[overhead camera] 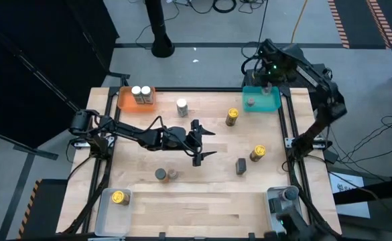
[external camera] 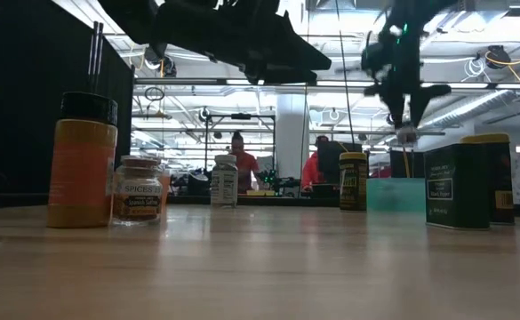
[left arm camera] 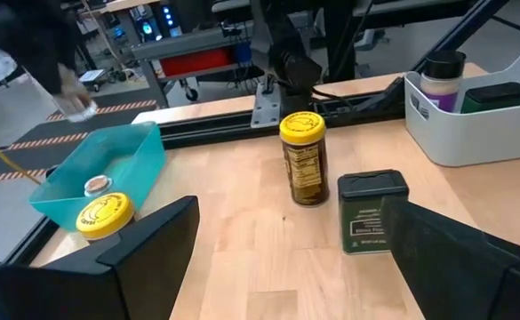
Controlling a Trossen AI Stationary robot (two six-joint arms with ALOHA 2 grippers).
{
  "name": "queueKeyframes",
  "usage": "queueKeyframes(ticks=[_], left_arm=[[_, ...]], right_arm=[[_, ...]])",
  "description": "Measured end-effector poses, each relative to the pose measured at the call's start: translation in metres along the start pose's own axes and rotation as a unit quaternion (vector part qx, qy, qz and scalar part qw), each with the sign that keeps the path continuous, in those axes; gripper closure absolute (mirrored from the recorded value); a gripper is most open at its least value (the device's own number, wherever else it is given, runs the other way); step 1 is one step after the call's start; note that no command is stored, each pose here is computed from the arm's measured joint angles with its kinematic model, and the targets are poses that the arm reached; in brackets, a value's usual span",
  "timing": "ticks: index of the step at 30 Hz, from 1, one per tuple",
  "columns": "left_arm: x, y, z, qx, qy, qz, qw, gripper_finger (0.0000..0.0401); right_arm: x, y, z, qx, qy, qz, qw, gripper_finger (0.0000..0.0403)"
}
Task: Sort spices by type
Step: Put the brown seasoning bottle into the blue bin
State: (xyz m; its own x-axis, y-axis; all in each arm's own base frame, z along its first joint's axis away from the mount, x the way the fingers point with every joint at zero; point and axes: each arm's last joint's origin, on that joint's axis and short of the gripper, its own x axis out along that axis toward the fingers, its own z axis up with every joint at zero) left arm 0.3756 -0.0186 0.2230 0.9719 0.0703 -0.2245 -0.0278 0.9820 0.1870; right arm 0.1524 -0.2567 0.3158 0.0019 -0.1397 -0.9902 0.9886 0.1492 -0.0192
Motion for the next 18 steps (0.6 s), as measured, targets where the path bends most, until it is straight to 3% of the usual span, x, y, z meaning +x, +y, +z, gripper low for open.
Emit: queueKeyframes(ticks=[9, 15, 18], left_arm=[[0.0, 0.0, -0.003, 0.002, 0.016, 0.002, 1.0, 0.0048], [0.0, 0.0, -0.004, 0.003, 0.02, 0.003, 1.0, 0.0048], [0.0, 0.001, -0.003, 0.003, 0.016, 0.004, 1.0, 0.0048]], right_arm=[[0.064, -0.005, 0.025, -0.023, 0.03, 0.0, 0.999, 0.0254], [0.088, -0.02, 0.022, -0.008, 0.042, -0.005, 0.999, 0.0254], [0.103, -0.019, 0.018, -0.012, 0.045, 0.024, 0.999, 0.0254]])
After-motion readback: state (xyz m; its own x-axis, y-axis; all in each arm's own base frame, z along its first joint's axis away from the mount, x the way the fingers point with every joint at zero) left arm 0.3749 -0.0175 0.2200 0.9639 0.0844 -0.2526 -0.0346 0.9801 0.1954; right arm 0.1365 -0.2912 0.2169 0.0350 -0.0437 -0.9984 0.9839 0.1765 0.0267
